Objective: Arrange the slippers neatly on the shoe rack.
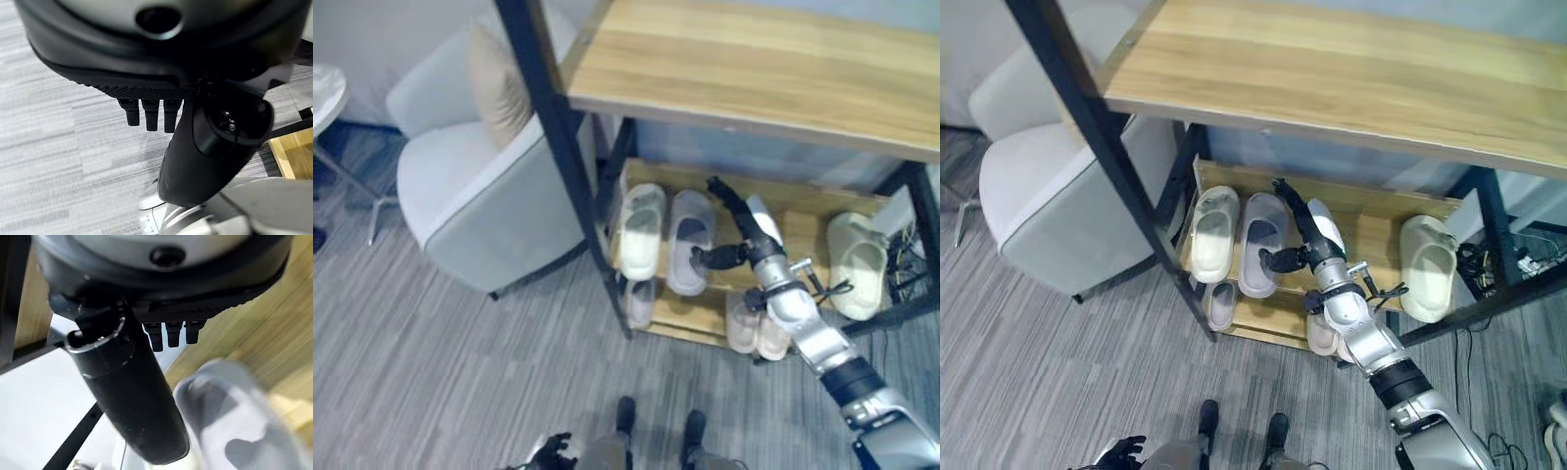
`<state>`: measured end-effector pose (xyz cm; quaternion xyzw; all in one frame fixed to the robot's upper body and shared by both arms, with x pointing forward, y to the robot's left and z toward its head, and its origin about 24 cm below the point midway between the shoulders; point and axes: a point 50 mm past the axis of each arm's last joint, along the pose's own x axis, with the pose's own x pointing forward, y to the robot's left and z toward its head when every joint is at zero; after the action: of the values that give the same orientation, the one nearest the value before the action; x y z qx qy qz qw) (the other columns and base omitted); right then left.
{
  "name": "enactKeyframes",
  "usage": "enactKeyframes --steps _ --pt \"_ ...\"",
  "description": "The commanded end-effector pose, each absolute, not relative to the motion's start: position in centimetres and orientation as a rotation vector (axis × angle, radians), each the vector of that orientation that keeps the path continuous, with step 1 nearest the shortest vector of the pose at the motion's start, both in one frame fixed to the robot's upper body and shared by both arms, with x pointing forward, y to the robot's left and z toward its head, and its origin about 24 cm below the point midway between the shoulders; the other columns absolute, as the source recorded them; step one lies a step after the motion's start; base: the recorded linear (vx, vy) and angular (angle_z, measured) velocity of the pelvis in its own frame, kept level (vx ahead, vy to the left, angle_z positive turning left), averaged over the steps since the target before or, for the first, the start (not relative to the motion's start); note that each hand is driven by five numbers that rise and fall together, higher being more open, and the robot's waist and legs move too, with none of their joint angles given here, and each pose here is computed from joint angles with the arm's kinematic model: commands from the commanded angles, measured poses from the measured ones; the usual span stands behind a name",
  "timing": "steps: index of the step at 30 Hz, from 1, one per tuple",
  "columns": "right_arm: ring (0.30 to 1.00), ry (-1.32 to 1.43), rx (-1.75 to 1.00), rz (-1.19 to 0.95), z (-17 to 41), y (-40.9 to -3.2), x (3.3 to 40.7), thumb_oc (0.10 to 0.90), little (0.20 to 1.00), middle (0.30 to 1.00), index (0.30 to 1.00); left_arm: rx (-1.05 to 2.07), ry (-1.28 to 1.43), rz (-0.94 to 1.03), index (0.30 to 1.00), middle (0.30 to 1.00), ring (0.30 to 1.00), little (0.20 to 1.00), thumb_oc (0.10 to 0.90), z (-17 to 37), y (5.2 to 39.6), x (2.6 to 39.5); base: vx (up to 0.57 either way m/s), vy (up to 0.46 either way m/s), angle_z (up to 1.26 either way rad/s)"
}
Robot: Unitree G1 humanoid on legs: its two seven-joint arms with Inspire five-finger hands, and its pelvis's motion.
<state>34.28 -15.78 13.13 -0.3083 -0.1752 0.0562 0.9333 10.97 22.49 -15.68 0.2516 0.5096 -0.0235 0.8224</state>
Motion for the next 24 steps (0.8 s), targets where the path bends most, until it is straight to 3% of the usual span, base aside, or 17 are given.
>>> enactKeyframes --steps 1,7,12,24 --pt "0.900 -0.624 -0.597 0.019 19.9 -16.1 35.0 0.800 0.900 0.900 0.900 0.507 1.065 -0.082 0.900 0.900 0.900 0.900 0.800 -15.9 20.9 11.6 -0.03 0.001 0.21" --pt "0.900 -0.603 -0.664 -0.106 21.6 -18.5 36.7 0.800 0.900 0.900 0.900 0.502 1.040 -0.032 0.900 0.900 0.900 0.900 0.800 -15.4 21.8 12.6 -0.03 -0.001 0.11" --pt "0.900 -0.668 -0.521 -0.191 22.6 -19.5 35.6 0.800 0.900 0.900 0.900 0.493 1.027 -0.003 0.900 0.900 0.900 0.900 0.800 -15.2 21.9 13.1 0.00 0.000 0.01" --pt "0.900 -0.562 -0.414 -0.220 19.4 -21.0 35.2 0.800 0.900 0.900 0.900 0.476 1.032 -0.009 0.900 0.900 0.900 0.900 0.800 -15.4 21.6 12.4 0.02 -0.002 0.00"
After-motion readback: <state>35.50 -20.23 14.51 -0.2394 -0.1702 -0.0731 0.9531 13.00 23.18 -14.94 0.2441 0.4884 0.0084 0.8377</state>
